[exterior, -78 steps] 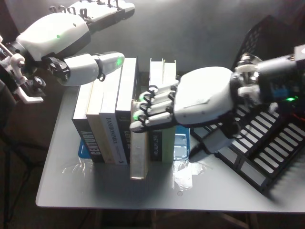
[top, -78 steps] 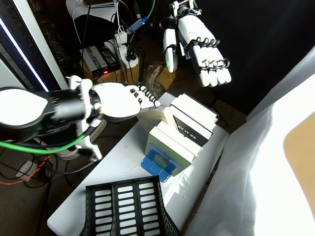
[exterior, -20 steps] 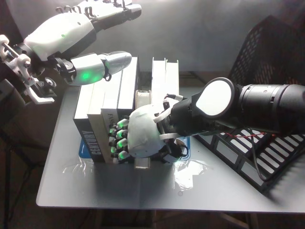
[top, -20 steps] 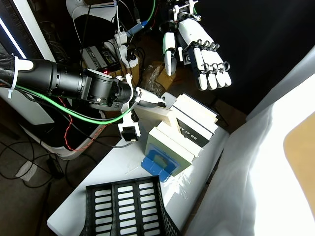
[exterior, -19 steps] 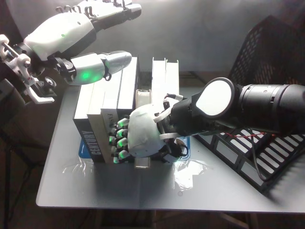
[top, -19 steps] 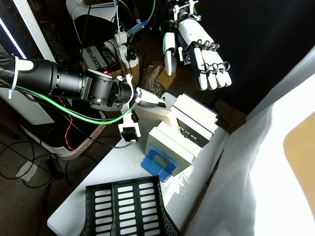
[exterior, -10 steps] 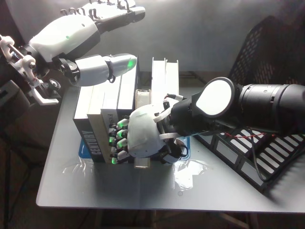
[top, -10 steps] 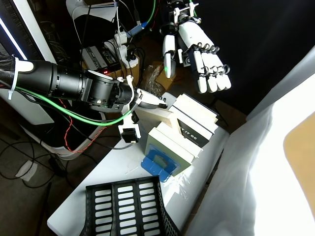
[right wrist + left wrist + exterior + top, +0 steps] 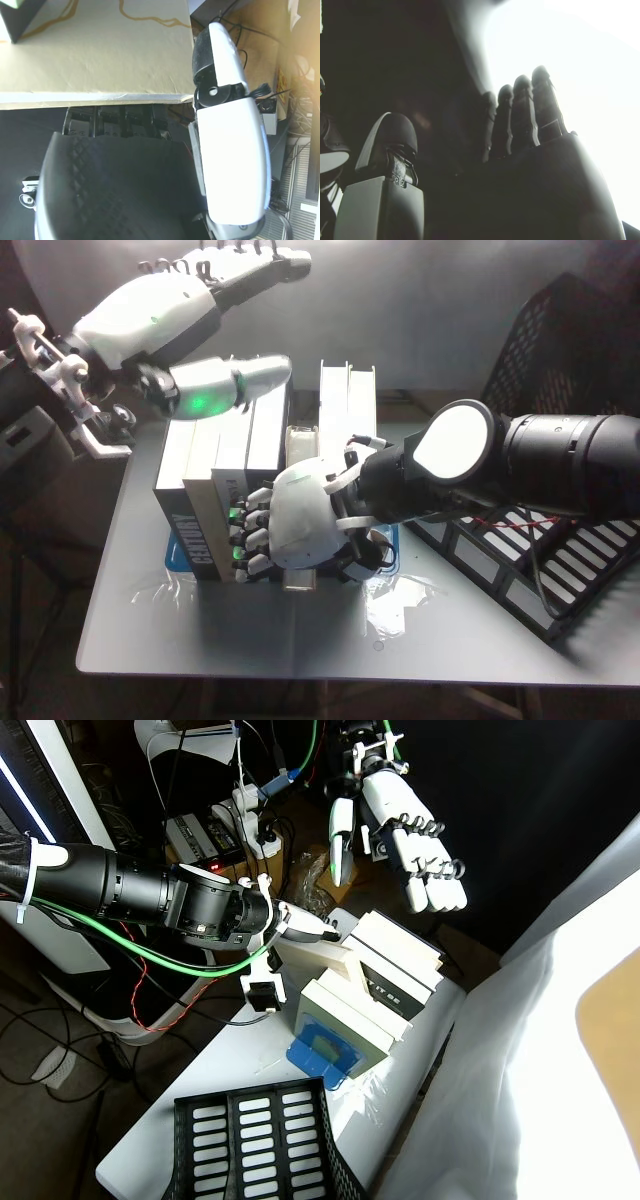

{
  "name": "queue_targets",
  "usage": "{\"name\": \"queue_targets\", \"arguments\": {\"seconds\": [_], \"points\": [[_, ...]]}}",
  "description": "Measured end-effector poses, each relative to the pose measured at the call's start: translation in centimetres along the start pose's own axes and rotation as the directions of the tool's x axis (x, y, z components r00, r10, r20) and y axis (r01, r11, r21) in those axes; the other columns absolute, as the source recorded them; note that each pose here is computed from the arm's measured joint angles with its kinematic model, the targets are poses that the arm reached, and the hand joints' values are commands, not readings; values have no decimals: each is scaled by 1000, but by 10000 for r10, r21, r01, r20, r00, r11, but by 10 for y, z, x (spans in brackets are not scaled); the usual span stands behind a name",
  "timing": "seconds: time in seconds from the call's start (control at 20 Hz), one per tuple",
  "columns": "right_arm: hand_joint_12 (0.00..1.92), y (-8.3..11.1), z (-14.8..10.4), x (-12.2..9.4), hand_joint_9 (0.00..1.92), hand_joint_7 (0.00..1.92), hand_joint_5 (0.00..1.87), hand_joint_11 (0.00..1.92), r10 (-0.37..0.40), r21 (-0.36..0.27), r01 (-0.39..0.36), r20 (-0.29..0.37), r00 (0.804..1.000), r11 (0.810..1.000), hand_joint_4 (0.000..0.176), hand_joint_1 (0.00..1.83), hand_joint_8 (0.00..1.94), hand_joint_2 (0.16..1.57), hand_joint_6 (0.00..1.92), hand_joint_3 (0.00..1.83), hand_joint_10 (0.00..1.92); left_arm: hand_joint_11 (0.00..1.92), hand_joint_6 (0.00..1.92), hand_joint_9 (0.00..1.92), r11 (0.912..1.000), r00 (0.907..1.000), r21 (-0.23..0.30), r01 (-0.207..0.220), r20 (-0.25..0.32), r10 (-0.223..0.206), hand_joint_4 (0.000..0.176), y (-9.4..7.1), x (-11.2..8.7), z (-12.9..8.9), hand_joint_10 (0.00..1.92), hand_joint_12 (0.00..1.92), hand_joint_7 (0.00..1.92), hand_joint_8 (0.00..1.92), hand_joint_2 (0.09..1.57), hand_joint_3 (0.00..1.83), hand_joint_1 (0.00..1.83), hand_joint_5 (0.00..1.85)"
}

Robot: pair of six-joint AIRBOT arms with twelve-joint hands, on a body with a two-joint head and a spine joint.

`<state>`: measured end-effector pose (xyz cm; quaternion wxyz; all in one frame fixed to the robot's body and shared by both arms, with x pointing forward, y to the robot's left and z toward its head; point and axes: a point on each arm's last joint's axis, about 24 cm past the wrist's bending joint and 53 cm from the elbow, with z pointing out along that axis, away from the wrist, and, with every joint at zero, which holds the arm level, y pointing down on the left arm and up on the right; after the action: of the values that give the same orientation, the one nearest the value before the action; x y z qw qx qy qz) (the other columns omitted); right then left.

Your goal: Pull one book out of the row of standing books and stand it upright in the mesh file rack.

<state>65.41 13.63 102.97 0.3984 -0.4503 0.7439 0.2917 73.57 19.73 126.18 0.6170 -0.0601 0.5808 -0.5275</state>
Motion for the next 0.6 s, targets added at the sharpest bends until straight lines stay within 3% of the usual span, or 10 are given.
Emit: {"name": "queue_targets", "arguments": {"seconds": [0.1, 0.6], "points": [[339, 0, 0, 0, 73, 162, 242, 0, 9, -17, -9, -13, 10000, 10000, 0, 1121, 2, 1103, 10, 0, 1, 0, 696, 0, 10000, 10000, 69, 4, 3, -4, 7, -2, 0, 0, 1372, 1921, 147, 831, 1314, 0, 0, 0], [352, -6, -1, 1, 73, 162, 244, 0, 62, 82, -61, -22, 10000, 9999, 0, 1120, 1, 1103, 8, 0, 1, 0, 698, 0, 9999, 10000, 135, 19, 20, -19, 7, -3, 0, 2, 1373, 1921, 145, 837, 1317, 0, 0, 0]]}}
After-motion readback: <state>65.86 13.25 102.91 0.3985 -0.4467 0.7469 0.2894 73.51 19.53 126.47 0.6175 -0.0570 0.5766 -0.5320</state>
